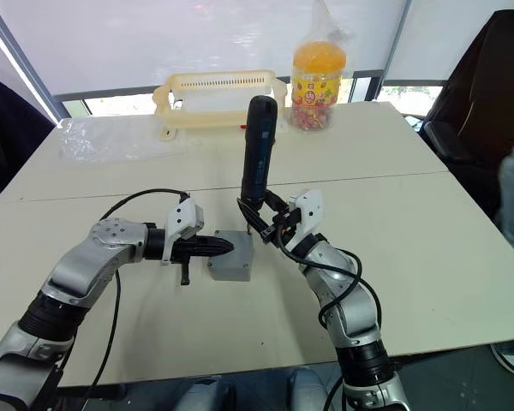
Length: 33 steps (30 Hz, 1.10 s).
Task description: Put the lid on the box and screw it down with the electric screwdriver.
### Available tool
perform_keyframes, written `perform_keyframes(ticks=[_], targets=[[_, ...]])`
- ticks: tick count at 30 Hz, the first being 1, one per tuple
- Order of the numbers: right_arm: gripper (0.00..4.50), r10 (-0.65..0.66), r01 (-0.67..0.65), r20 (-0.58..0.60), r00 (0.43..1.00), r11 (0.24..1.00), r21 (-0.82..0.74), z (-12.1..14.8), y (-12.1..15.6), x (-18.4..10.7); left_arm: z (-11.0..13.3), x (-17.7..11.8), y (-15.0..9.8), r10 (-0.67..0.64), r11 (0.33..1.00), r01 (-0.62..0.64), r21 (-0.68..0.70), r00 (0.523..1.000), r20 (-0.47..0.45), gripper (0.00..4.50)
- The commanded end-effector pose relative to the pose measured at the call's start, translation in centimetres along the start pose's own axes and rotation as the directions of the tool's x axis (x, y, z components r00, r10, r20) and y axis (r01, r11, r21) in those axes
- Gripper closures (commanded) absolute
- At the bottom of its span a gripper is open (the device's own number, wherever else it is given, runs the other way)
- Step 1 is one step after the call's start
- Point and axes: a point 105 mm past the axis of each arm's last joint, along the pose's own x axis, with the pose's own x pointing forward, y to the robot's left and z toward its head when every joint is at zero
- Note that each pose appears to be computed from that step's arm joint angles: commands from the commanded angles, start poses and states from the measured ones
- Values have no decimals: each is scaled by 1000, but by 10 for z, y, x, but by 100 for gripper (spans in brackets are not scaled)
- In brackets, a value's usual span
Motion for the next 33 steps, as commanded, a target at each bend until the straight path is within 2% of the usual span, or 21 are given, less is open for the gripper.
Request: perform_keyframes(ticks=[1, 26, 33], targets=[[273, 20, -16, 95, 995, 999, -44, 23, 5, 3, 1, -2, -1, 4, 1000, -4, 5, 1000, -4, 446], [273, 21, -19, 47, 999, 999, -49, 3, 7, 0, 1, -2, 0, 14, 1000, -14, -1, 1000, -4, 446], [273, 48, -44, 41, 998, 993, -108, -4, 14, 6, -1, -1, -1, 11, 1000, -11, -3, 1000, -10, 446]])
